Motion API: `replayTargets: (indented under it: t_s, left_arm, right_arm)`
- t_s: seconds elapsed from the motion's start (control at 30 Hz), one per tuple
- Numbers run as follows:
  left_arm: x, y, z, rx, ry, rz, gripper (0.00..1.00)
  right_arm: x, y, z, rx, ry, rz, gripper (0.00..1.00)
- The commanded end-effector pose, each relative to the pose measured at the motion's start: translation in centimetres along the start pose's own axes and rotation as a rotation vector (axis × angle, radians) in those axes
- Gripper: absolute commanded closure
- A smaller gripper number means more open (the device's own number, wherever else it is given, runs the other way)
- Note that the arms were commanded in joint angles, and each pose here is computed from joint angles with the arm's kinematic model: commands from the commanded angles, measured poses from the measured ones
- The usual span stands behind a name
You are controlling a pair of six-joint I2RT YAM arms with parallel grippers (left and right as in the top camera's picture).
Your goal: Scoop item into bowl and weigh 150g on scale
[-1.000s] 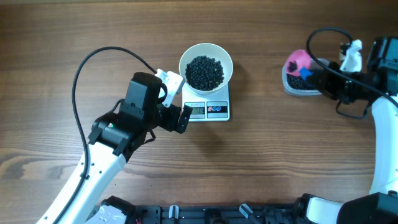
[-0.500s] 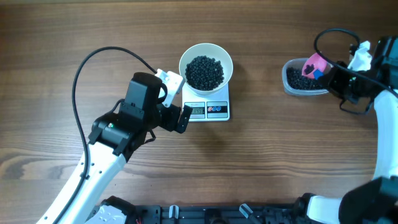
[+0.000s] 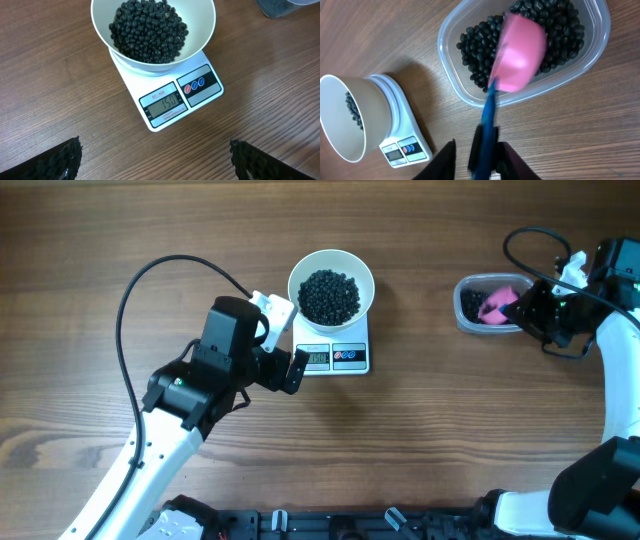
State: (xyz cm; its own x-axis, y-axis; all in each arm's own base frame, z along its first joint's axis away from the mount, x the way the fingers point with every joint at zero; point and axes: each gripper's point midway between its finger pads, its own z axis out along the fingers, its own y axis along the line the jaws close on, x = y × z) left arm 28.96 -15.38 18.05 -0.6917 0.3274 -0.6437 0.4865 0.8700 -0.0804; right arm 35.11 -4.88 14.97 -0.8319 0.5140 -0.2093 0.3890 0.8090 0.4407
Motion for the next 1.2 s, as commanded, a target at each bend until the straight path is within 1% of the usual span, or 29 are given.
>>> replayTargets:
  t_s: [0.0,0.07,0.13,0.17,0.27,0.3,0.57,0.8,0.9,1.0,1.1,1.17]
  left_arm:
    - [-0.7,0.1,-0.3,-0.003,-0.016,0.017,0.0]
    - [-0.7,0.1,-0.3,-0.003,-0.016,0.017,0.0]
    - [-0.7,0.1,-0.3,-0.003,-0.016,0.017,0.0]
    - [-0.7,0.1,-0.3,-0.003,-0.016,0.017,0.0]
    - [-0.7,0.1,-0.3,-0.003,-0.016,0.017,0.0]
    - [-0.7,0.1,-0.3,-0.003,-0.016,0.017,0.0]
    - [-0.7,0.1,-0.3,-0.003,-0.016,0.017,0.0]
    - [-0.7,0.1,-0.3,-0.003,-0.016,0.017,0.0]
    - [-0.7,0.1,-0.3,-0.003,-0.016,0.017,0.0]
    - [-0.7,0.1,-0.3,-0.003,-0.016,0.017,0.0]
    - [-0.7,0.1,-0.3,-0.003,-0.016,0.017,0.0]
    - [-0.7,0.1,-0.3,-0.003,-0.017,0.017,0.0]
  right_arm:
    - [-0.2,0.1,0.0,-0.007,0.0,0.004,0.54]
    - [-0.2,0.1,0.0,-0.007,0.0,0.005,0.52]
    - [-0.2,0.1,0.0,-0.005,0.001,0.005,0.43]
    - [-0.1,0.0,0.0,-0.003,0.002,0.005,0.35]
    - [-0.1,0.0,0.0,-0.003,0.004,0.007,0.08]
    - [0.0,0.0,0.0,-0.002,0.008,0.009,0.0]
    - [1.2,0.2,-1.0,0.003,0.03,0.051,0.0]
    - [4.1,0.9,-4.2,0.007,0.046,0.038,0.0]
    - [5.6,1.5,-6.3,0.002,0.029,0.016,0.0]
    - [8.0,2.2,-8.9,-0.006,0.011,0.013,0.0]
    - [11.0,2.6,-11.5,-0.008,-0.009,0.058,0.0]
    - [12.4,2.8,-12.9,-0.015,-0.044,0.056,0.0]
